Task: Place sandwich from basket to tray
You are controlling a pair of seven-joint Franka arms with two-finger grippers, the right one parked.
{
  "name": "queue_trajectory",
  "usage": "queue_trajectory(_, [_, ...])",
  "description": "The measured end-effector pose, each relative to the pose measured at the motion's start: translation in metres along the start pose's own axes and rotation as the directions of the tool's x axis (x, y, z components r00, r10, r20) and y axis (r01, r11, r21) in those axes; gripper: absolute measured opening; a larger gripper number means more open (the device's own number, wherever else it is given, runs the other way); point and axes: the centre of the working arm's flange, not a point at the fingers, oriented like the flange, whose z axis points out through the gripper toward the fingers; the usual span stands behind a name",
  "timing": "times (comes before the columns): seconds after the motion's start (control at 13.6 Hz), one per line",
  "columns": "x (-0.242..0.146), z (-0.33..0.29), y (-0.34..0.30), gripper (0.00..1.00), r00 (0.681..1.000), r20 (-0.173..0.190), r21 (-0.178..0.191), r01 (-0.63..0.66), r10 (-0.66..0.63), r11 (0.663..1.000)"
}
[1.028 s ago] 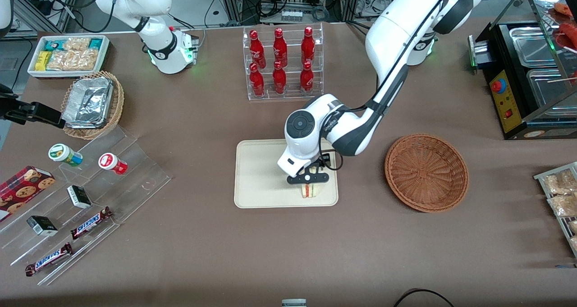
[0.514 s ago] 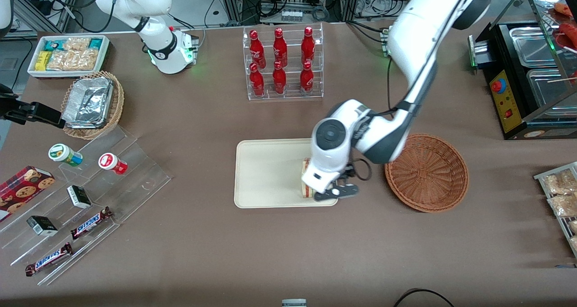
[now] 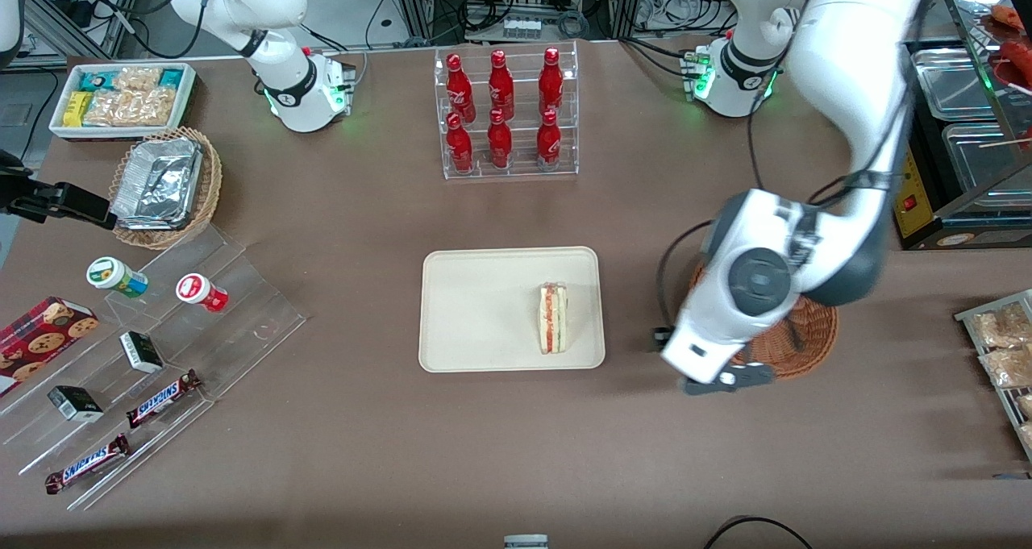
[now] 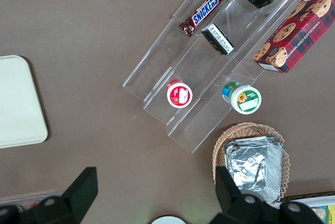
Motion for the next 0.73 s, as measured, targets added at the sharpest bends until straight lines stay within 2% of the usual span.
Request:
queue_trajectory(0.15, [0.007, -0.01, -0.039, 1.0, 0.998, 0.046, -0.012, -0.036, 0.036, 0.999])
queue_trajectory(0.29, [0.008, -0.026, -0.071, 1.0, 0.996, 0.076, -0.006, -0.043, 0.043, 0.999])
queue_trajectory(0.59, [-0.011, -0.06, -0.096, 1.0, 0.996, 0.087, 0.017, -0.031, 0.029, 0.999])
queue_trajectory(0.73, [-0.031, -0.078, -0.104, 1.0, 0.993, 0.114, 0.035, -0.041, 0.037, 0.999])
